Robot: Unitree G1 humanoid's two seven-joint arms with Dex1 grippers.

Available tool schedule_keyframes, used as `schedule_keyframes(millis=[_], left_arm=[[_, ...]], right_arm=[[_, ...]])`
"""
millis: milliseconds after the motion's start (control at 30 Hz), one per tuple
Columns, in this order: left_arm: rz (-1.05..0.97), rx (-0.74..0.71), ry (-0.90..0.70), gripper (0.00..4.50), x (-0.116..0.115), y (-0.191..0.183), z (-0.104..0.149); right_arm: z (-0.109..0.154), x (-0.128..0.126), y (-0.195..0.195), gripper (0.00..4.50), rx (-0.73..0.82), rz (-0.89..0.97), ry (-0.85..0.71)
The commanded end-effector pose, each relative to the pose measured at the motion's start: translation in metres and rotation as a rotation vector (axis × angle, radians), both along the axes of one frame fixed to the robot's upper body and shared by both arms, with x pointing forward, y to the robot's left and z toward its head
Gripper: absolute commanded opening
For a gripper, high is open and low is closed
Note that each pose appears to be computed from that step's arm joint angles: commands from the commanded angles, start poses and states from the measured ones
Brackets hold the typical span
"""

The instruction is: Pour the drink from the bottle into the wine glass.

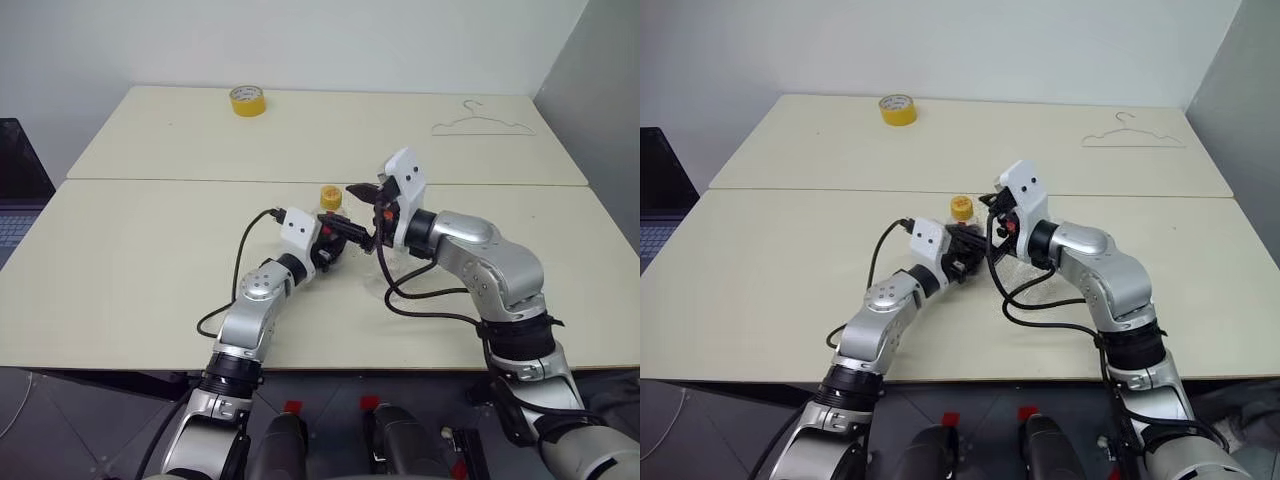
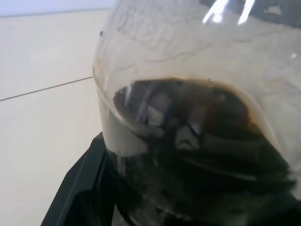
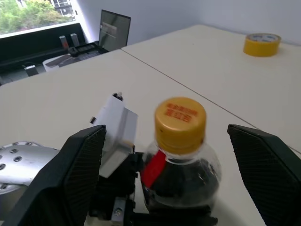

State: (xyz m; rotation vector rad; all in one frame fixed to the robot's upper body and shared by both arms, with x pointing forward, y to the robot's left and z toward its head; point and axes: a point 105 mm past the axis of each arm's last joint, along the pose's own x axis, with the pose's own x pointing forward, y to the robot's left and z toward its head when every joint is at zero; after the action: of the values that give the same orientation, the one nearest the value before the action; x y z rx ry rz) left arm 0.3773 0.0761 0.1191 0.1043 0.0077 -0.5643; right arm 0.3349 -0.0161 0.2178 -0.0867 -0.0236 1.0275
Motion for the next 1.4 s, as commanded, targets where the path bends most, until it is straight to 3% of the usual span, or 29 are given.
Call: schedule_keyframes(millis=[33, 300, 733, 1400], left_arm=[[0.008, 0.002, -0.018, 2.78, 0.0, 0.002, 0.004], [0.011, -0.001, -0.021, 2.78, 0.0, 0.001, 0.004], [0.018, 0.0, -0.022, 2.78, -0.001, 0.002, 0.004], [0.018, 0.005, -0.022, 2.78, 0.0, 0.003, 0.004]], right_arm=[[0.017, -0.005, 0.01, 4.42, 0.035, 0.021, -0.053], [0.02, 0.022, 0.02, 4.42, 0.051, -0.116, -0.029], [0.019, 0.043, 0.026, 4.42, 0.074, -0.209, -0.006], [0.024, 0.051, 0.007, 4.42, 0.07, -0.26, -0.03]])
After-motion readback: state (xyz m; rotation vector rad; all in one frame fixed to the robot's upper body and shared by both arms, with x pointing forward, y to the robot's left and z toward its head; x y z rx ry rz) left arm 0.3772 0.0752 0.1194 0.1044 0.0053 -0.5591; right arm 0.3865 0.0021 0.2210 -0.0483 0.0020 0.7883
